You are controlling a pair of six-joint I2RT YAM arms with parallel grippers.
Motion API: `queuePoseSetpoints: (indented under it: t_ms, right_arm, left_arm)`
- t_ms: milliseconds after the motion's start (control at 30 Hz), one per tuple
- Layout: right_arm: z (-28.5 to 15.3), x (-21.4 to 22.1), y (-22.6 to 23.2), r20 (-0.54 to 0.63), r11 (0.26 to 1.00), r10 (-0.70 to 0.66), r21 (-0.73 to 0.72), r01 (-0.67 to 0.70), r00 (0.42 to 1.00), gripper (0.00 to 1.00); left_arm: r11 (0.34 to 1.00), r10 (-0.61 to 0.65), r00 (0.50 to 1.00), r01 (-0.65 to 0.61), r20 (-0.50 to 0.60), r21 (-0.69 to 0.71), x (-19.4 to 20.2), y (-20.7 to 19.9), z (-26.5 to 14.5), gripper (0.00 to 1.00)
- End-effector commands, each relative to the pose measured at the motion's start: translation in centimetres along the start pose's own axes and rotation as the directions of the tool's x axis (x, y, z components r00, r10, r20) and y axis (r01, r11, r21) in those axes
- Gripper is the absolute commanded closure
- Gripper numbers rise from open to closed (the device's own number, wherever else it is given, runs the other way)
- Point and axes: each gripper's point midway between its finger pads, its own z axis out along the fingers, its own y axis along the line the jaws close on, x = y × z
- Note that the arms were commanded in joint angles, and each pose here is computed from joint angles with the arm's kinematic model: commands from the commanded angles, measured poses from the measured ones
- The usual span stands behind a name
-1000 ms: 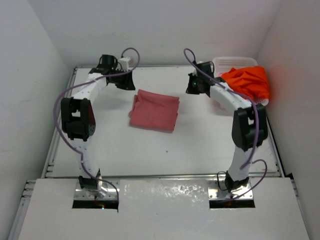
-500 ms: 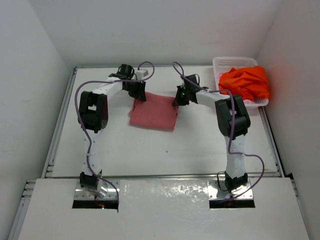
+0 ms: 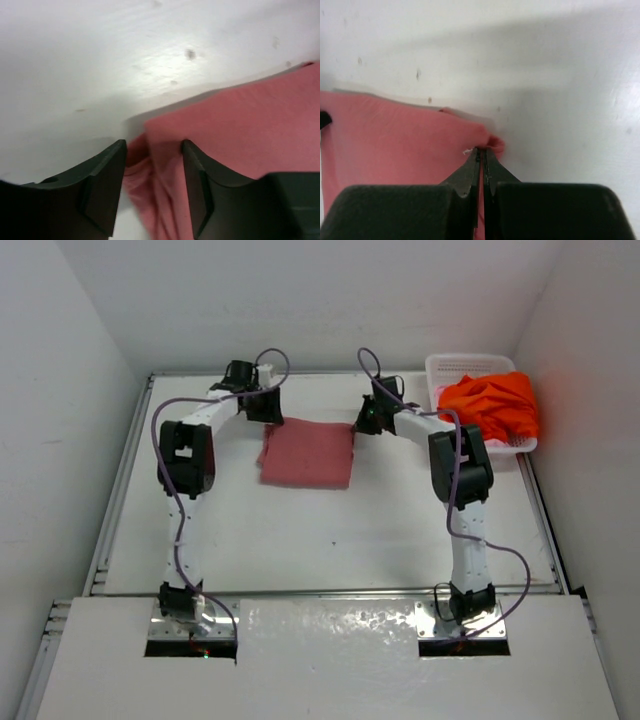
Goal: Fold and stack the t-shirts
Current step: Fold the long partially folded tshirt into a neat square
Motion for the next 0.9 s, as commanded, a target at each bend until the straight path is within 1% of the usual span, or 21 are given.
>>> queuePoseSetpoints:
  t_ms: [0, 33, 67, 100, 133, 167, 200, 233, 267, 300, 333, 367, 400, 433, 467, 567, 633, 700, 733, 767, 867]
  right_arm:
    - [-0.7, -5.0, 1.6, 0.108, 0.999, -0.04, -0.005, 0.04, 0.993, 1.0]
    - [-1.3, -6.7, 2.4, 0.139, 0.997, -0.072, -0.006, 0.074, 0.988, 1.0]
    - [-1.9, -7.0, 2.5, 0.134, 0.996, -0.09, 0.004, 0.09, 0.987, 1.0]
    - [-2.4, -7.6, 2.7, 0.14, 0.995, -0.104, 0.01, 0.104, 0.985, 1.0]
    - [-3.1, -8.2, 3.0, 0.148, 0.99, -0.138, 0.017, 0.137, 0.979, 1.0]
    - [-3.6, -8.0, 2.6, 0.131, 0.988, -0.152, 0.037, 0.148, 0.98, 0.96]
    - [-4.9, -8.5, 3.0, 0.144, 0.986, -0.165, 0.036, 0.161, 0.976, 0.94]
    - [-5.3, -7.3, 2.2, 0.115, 0.983, -0.181, 0.053, 0.175, 0.977, 0.92]
    - [-5.9, -7.0, 1.9, 0.115, 0.982, -0.187, 0.062, 0.18, 0.976, 0.92]
    - [-7.6, -7.3, 2.4, 0.134, 0.981, -0.193, 0.055, 0.187, 0.972, 0.9]
    - [-7.7, -5.5, 1.2, 0.094, 0.979, -0.198, 0.071, 0.192, 0.976, 0.9]
    - [-9.3, -4.2, 0.9, 0.083, 0.975, -0.214, 0.069, 0.209, 0.973, 0.89]
    - [-9.3, -4.2, 0.9, 0.083, 0.975, -0.215, 0.069, 0.209, 0.973, 0.89]
    - [-10.2, -3.4, 0.5, 0.072, 0.975, -0.214, 0.073, 0.209, 0.974, 0.89]
    - [-10.5, -3.0, 0.4, 0.07, 0.975, -0.217, 0.071, 0.212, 0.974, 0.89]
    - [-11.6, -1.5, -0.2, 0.047, 0.975, -0.216, 0.068, 0.213, 0.975, 0.89]
    - [-12.5, -0.6, -0.6, 0.037, 0.974, -0.219, 0.073, 0.216, 0.975, 0.89]
    - [-13.0, -0.2, -0.8, 0.042, 0.974, -0.219, 0.075, 0.216, 0.975, 0.89]
    - [-13.1, 0.4, -1.2, 0.034, 0.974, -0.215, 0.076, 0.212, 0.976, 0.89]
    - [-13.7, 0.4, -1.0, 0.043, 0.974, -0.218, 0.072, 0.214, 0.975, 0.89]
    - [-14.5, 0.9, -1.5, 0.042, 0.973, -0.218, 0.086, 0.213, 0.975, 0.89]
  left_arm:
    - [0.992, -0.029, 0.981, 0.051, 0.19, -0.111, -6.6, 4.7, -3.9, 0.53]
    - [0.992, -0.025, 0.977, 0.05, 0.213, -0.114, -7.6, 4.8, -5.0, 0.49]
    - [0.992, -0.013, 0.967, 0.044, 0.254, -0.115, -9.4, 4.7, -6.7, 0.47]
    - [0.993, -0.008, 0.963, 0.039, 0.269, -0.11, -10.0, 4.5, -7.6, 0.44]
    - [0.994, -0.003, 0.961, 0.032, 0.276, -0.1, -10.4, 4.1, -8.4, 0.33]
    - [0.995, 0.02, 0.963, 0.006, 0.268, -0.096, -10.3, 3.4, -9.6, 0.24]
    - [0.996, 0.025, 0.967, -0.003, 0.255, -0.087, -9.7, 3.0, -10.0, 0.16]
    - [0.998, 0.025, 0.973, -0.009, 0.231, -0.07, -8.8, 2.5, -10.3, 0.03]
    - [0.999, 0.014, 0.982, -0.007, 0.189, -0.038, -6.7, 1.8, -10.4, 0.01]
    - [1.0, -0.002, 0.987, 0.006, 0.159, -0.022, -5.2, 1.5, -10.3, 0.0]
    - [1.0, -0.015, 0.991, 0.015, 0.136, -0.002, -3.9, 1.1, -10.3, 0.0]
    - [0.997, -0.063, 0.997, 0.061, 0.039, 0.051, 1.3, -0.3, -9.6, 0.0]
    - [0.997, -0.064, 0.997, 0.062, 0.038, 0.052, 1.3, -0.3, -9.6, 0.0]
    - [0.997, -0.061, 0.998, 0.059, 0.035, 0.056, 2.0, -0.5, -9.5, 0.0]
    - [0.996, -0.073, 0.997, 0.072, 0.006, 0.055, 3.6, -0.8, -9.0, 0.0]
    - [0.997, -0.059, 0.998, 0.06, -0.019, 0.047, 4.9, -1.4, -7.8, 0.0]
    - [0.998, -0.057, 0.997, 0.058, -0.043, 0.01, 5.7, -0.9, -6.8, 0.0]
    - [0.996, -0.093, 0.992, 0.093, -0.084, -0.008, 7.2, -0.1, -5.4, 0.0]
    - [0.994, -0.104, 0.989, 0.105, -0.1, 0.003, 7.6, -0.2, -5.1, 0.0]
    - [0.991, -0.115, 0.986, 0.121, -0.119, 0.048, 8.2, -1.1, -4.4, 0.0]
    - [0.989, -0.094, 0.985, 0.108, -0.144, 0.098, 9.1, -3.2, -3.5, 0.01]
